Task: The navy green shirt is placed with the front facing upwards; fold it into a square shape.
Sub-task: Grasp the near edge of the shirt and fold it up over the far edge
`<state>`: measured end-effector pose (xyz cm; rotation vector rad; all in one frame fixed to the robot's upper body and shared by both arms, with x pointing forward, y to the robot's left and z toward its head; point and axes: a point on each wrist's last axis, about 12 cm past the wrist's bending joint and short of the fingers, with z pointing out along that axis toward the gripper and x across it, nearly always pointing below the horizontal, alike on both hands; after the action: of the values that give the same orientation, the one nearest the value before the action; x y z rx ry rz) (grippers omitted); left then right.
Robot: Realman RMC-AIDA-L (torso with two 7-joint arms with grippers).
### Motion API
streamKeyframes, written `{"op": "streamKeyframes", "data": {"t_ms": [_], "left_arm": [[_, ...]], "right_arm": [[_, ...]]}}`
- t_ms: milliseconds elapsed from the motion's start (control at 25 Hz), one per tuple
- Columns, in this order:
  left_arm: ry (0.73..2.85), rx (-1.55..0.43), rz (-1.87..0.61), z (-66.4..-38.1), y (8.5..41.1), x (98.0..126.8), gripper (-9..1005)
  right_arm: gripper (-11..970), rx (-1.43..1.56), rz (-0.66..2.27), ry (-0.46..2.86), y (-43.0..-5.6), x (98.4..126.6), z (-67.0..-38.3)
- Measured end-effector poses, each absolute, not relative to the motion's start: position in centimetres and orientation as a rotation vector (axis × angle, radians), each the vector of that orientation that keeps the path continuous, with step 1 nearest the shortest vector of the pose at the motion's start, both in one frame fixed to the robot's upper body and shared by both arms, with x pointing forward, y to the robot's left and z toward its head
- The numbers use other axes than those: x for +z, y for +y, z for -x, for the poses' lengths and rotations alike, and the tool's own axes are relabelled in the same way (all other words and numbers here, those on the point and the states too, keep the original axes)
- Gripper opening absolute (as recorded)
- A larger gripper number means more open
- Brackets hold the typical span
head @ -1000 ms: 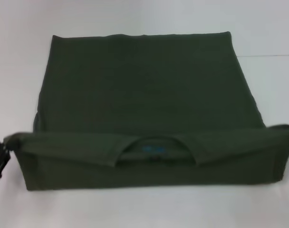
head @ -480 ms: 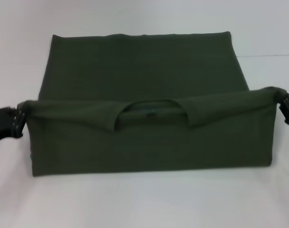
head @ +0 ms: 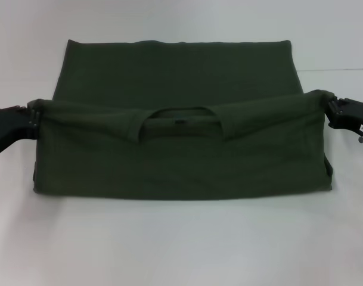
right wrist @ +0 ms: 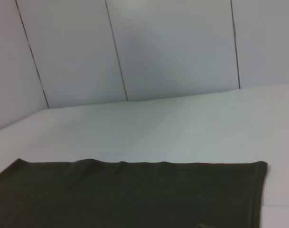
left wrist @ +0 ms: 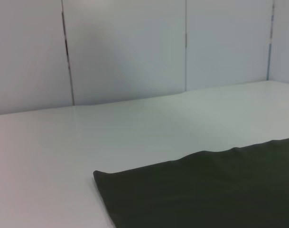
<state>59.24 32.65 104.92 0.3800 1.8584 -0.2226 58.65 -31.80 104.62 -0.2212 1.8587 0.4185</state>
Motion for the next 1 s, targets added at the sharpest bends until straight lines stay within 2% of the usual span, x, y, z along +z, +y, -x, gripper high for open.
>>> {"op": "streamKeyframes", "data": {"t_ms": [360, 800, 920, 1000], "left_arm": [[1.874, -0.154, -0.356, -60.8, 31.7, 104.9, 33], [1.849, -0.121, -0.273, -60.7, 31.0, 104.5, 34], [1.851, -0.124, -0.271, -60.7, 30.8, 104.4, 112], [1.852, -0.123, -0.275, -60.7, 30.6, 104.4, 163]], "right_arm": [[41, 0.369, 0.225, 1.876, -31.1, 105.4, -60.7], [43, 0.364, 0.207, 1.898, -30.1, 105.1, -61.2], [43, 0.369, 0.206, 1.898, -30.0, 105.0, -61.2], [99, 0.368, 0.208, 1.900, -30.0, 105.0, -61.1]]}}
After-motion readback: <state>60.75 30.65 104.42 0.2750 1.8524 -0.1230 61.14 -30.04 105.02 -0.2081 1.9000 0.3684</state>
